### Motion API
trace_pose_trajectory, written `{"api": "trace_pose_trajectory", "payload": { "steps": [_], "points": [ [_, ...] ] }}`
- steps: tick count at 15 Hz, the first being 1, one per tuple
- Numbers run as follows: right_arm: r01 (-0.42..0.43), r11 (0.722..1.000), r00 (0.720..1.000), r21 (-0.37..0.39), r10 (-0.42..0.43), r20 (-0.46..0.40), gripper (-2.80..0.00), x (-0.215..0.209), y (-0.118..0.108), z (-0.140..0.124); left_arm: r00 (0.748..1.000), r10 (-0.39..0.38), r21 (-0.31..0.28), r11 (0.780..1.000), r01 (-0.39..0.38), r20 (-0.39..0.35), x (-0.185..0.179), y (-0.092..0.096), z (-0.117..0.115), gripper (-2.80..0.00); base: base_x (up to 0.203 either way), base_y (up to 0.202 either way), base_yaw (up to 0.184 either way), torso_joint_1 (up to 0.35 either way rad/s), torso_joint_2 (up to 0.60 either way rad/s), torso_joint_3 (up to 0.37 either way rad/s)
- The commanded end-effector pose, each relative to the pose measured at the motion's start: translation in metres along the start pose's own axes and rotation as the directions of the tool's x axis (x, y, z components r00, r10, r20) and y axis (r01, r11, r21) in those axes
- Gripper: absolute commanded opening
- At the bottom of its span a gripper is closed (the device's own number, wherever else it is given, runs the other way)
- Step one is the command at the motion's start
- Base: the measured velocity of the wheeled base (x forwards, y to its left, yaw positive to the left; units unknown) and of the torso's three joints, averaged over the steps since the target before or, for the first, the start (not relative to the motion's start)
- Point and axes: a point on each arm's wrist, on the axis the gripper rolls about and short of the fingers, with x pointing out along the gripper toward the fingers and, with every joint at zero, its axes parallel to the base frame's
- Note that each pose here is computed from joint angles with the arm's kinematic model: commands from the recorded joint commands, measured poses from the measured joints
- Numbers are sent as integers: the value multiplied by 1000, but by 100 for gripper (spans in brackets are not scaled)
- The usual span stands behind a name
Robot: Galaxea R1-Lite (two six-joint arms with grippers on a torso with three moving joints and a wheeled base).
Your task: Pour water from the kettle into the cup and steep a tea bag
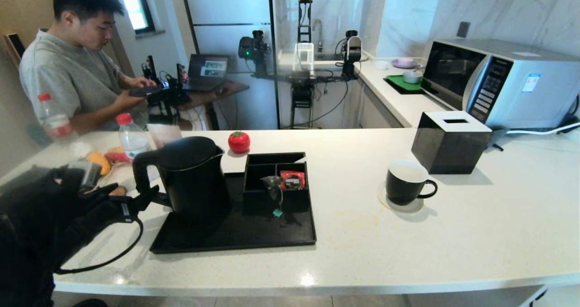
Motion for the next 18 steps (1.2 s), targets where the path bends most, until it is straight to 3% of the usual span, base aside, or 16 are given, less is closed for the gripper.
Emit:
{"api": "trace_pose_trajectory", "payload": {
  "steps": [1,18],
  "points": [
    [0,1000,1000,1,0,-1,-280,0,0,0,1000,-14,11,1000,13,27,8,-1,-1,0,0,0,0,0,0,0],
    [0,1000,1000,1,0,-1,-280,0,0,0,995,-28,30,999,25,93,26,-1,10,0,0,0,0,0,0,0]
  ]
}}
